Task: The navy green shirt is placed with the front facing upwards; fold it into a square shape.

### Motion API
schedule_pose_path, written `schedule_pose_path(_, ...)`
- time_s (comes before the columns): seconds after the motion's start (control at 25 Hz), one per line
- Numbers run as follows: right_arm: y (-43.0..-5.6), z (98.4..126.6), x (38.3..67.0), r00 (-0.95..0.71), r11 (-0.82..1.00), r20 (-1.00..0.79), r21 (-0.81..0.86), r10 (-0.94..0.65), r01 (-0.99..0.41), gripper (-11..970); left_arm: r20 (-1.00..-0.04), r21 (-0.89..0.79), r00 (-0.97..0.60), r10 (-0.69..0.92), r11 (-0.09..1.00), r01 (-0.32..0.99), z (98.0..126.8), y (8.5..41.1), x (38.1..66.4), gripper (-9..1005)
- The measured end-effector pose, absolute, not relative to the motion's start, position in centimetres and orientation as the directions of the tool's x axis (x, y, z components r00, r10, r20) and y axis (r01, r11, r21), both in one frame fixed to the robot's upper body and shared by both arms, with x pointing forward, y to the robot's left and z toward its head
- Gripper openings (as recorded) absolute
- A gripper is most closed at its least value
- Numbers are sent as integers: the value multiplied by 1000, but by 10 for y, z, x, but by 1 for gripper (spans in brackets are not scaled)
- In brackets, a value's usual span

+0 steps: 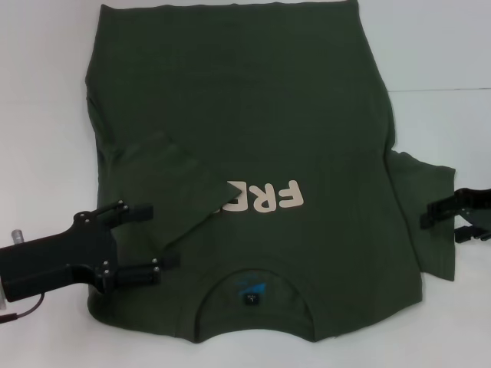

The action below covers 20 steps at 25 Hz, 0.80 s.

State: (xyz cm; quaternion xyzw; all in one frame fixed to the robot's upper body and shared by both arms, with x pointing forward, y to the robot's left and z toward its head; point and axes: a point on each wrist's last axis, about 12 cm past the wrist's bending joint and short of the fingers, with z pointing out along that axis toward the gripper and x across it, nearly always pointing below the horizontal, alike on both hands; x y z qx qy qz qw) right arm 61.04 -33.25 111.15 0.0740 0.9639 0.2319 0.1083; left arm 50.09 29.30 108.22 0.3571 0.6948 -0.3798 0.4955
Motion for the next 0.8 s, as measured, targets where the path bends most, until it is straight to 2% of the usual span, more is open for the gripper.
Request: schedule_pose_path(0.8, -324, 1107, 610, -974, 898, -164, 435, 157, 71, 770, -960, -174, -254, 120, 454, 874, 1083, 292, 502, 936)
